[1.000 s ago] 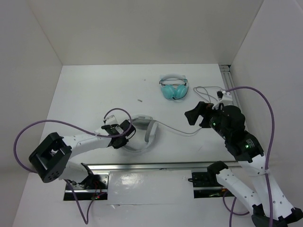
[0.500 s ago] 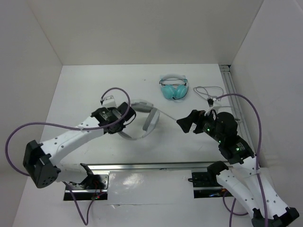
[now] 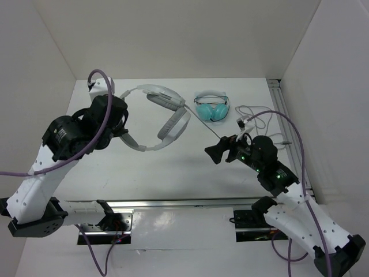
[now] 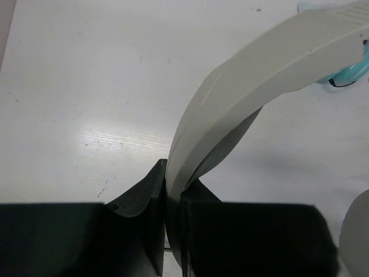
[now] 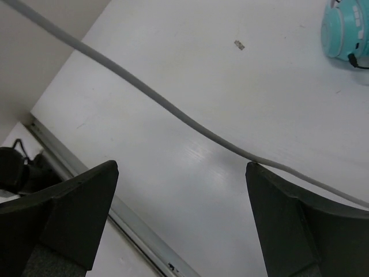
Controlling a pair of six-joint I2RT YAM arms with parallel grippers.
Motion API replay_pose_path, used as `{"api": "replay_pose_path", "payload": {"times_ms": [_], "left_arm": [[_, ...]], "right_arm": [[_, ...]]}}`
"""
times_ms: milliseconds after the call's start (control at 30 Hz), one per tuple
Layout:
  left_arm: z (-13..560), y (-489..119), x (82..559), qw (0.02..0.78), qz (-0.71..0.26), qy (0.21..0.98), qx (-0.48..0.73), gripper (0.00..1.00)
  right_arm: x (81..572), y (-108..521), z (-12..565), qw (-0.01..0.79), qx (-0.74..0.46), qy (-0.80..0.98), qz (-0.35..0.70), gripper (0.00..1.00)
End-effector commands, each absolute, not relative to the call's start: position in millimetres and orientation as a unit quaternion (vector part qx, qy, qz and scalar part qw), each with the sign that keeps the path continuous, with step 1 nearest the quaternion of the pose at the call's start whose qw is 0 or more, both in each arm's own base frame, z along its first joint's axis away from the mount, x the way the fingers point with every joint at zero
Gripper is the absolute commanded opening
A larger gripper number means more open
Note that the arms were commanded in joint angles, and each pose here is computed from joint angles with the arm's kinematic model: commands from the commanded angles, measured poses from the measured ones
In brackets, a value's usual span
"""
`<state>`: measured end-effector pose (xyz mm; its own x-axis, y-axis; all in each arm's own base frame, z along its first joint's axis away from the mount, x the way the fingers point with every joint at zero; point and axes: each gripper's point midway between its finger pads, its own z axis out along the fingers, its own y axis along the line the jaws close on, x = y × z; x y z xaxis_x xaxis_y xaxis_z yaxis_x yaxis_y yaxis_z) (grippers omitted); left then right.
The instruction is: Wrap the headphones
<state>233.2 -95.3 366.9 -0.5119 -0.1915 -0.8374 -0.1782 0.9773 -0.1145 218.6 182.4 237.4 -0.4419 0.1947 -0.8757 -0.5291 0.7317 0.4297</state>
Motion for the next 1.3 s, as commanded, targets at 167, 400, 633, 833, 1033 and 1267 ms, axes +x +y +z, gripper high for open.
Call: {"api": "replay_pose_path", "payload": {"times_ms": [167, 400, 633, 833, 1033, 1267], "left_arm": [[397, -92, 244, 0.510, 0.003, 0.855, -0.101, 0.00], [379, -76, 266, 0.491, 0.076, 0.860, -0.115, 0.00], [367, -60, 280, 0.473, 0.089, 0.865, -0.145, 0.00], [360, -60, 279, 0.473, 0.047, 0.871, -0.125, 0.00], [358, -56, 266, 0.474, 0.026, 0.871, -0.128, 0.00], [359, -50, 255, 0.480, 0.013, 0.868, -0.125, 0.00]], "right_arm": [[231, 229, 275, 0.565, -0.200, 0.748, 0.287, 0.95], [204, 252, 298, 0.563, -0.298, 0.715, 0.288, 0.91], [226, 208, 324, 0.641, -0.182, 0.708, 0.234, 0.91], [245, 217, 304, 0.628, -0.176, 0.732, 0.198, 0.91], [261, 221, 288, 0.634, -0.153, 0.736, 0.180, 0.89], [266, 245, 269, 0.622, -0.176, 0.736, 0.200, 0.88]]}}
